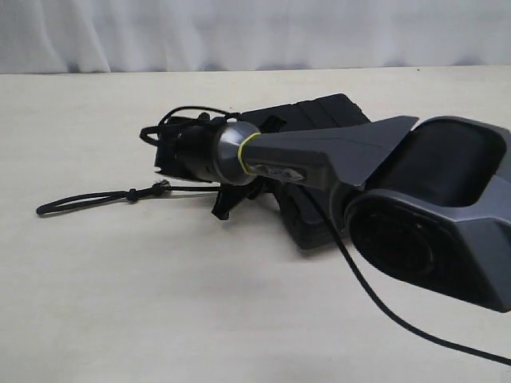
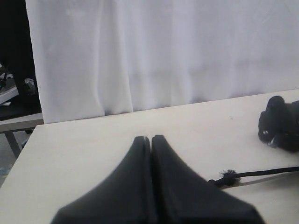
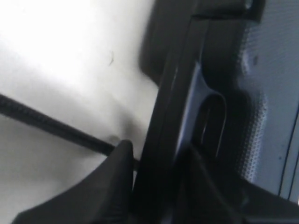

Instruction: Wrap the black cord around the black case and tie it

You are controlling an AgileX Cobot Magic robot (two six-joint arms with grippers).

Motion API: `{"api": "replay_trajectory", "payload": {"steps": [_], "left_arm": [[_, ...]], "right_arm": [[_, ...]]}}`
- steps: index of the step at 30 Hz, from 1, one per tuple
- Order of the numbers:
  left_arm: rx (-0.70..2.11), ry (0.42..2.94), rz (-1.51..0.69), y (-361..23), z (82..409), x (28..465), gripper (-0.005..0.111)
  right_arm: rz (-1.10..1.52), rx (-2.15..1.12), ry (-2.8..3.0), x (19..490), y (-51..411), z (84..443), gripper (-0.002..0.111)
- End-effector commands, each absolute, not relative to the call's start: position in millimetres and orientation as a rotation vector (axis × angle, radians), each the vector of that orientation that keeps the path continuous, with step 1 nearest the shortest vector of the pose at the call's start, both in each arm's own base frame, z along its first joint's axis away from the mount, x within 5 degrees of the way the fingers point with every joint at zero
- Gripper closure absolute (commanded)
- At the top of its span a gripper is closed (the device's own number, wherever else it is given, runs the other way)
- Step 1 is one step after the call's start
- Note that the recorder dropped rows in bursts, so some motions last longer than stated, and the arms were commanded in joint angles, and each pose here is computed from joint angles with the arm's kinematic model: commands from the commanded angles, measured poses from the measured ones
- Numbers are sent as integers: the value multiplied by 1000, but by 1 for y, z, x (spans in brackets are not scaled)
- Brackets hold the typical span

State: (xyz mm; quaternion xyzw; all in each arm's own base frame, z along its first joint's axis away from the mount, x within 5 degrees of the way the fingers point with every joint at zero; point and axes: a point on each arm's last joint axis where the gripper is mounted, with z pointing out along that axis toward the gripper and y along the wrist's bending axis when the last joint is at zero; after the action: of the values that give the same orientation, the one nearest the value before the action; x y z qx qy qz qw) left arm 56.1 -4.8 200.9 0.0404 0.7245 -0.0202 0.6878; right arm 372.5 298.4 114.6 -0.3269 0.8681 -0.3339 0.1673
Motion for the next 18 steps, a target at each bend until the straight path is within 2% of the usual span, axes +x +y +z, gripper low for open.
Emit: {"api": "replay_trajectory", "payload": {"steps": [1,9,18], "left_arm": [[95,1622,-53,-5,200,56,107],[96,1624,-53,-5,200,56,107],[96,1624,-53,-5,200,56,107]], "right_arm": [[-804,-883,2522,374,289,163,104],[-584,-712,2631,395,236,222,104],[-251,-483,2707,419,143,278,104]]}}
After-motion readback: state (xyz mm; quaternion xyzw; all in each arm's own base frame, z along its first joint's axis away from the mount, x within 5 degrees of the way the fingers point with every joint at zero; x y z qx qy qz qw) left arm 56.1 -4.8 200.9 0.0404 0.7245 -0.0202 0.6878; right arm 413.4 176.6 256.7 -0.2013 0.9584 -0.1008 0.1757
